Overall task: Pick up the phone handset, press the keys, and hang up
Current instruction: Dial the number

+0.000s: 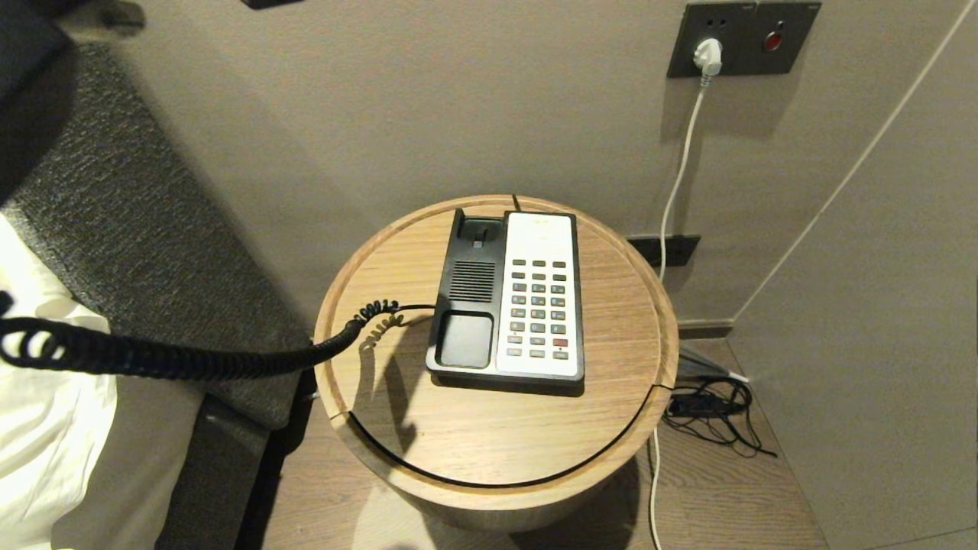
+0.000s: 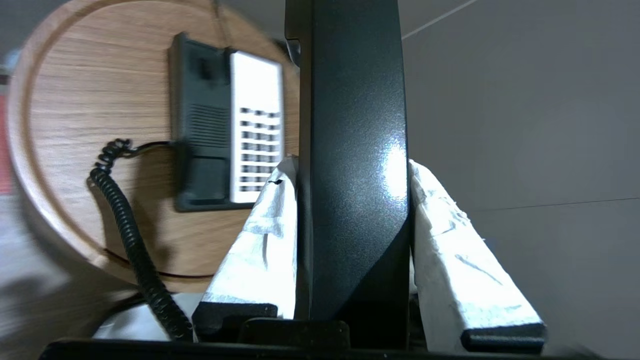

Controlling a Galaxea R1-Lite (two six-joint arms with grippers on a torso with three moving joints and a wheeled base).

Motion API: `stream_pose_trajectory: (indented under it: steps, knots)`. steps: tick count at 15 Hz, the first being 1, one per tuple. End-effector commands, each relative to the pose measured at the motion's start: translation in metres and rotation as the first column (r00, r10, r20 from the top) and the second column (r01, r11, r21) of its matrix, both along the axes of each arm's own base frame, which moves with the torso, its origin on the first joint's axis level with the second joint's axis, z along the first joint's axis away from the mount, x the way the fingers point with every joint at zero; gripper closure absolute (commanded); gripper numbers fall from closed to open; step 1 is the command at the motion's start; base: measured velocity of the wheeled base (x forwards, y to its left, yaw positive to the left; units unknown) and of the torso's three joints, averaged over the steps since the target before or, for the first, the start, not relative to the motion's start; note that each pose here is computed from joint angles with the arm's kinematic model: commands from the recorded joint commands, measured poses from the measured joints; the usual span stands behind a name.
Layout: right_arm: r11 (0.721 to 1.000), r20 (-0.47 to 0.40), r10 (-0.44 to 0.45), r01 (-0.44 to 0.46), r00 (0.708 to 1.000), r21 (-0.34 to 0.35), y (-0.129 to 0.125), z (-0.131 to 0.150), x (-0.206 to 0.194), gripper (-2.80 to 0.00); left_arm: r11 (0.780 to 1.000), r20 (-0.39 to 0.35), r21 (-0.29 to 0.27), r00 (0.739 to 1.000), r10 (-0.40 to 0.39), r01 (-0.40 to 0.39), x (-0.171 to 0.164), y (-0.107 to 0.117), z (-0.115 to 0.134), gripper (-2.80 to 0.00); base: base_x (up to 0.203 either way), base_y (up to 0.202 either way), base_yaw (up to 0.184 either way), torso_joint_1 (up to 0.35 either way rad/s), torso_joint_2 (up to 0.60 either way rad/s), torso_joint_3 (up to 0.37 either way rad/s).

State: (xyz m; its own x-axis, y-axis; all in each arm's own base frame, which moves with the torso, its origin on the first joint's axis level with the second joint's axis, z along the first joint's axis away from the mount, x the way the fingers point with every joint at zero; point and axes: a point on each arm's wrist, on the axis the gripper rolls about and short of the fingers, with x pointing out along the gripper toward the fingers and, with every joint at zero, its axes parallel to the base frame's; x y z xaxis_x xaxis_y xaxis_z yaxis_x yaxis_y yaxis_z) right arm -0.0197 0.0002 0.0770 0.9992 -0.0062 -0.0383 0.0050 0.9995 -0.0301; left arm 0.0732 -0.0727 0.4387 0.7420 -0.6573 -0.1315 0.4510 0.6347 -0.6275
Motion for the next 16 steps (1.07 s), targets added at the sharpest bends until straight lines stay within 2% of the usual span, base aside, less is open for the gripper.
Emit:
stream_pose_trajectory:
  steps: [1, 3, 4, 11, 16]
  knots:
    - [1.0, 0.0, 0.0, 0.0, 1.0, 0.0, 0.0, 0.0, 0.0, 0.0, 0.994, 0.026, -0.109, 0.999, -0.02, 0.023, -0.03, 0.032, 0.007, 0.0, 0.0, 0.0, 0.0, 0.0, 0.0, 0.0]
    - [1.0, 0.0, 0.0, 0.0, 1.0, 0.0, 0.0, 0.0, 0.0, 0.0, 0.981, 0.006, -0.188, 0.999, -0.039, 0.039, -0.042, 0.043, 0.009, 0.0, 0.0, 0.0, 0.0, 0.0, 0.0, 0.0]
    - [1.0, 0.001, 0.0, 0.0, 1.0, 0.0, 0.0, 0.0, 0.0, 0.0, 0.977, 0.006, -0.208, 0.999, -0.052, 0.052, -0.046, 0.047, 0.01, 0.0, 0.0, 0.0, 0.0, 0.0, 0.0, 0.0]
    - [1.0, 0.0, 0.0, 0.0, 1.0, 0.0, 0.0, 0.0, 0.0, 0.0, 0.961, 0.012, -0.254, 0.994, -0.111, 0.11, -0.052, 0.051, 0.013, 0.0, 0.0, 0.0, 0.0, 0.0, 0.0, 0.0]
    - [1.0, 0.0, 0.003, -0.003, 1.0, -0.007, 0.0, 0.0, 0.0, 0.0, 0.963, 0.007, -0.246, 0.993, -0.114, 0.112, -0.053, 0.052, 0.011, 0.0, 0.0, 0.0, 0.0, 0.0, 0.0, 0.0]
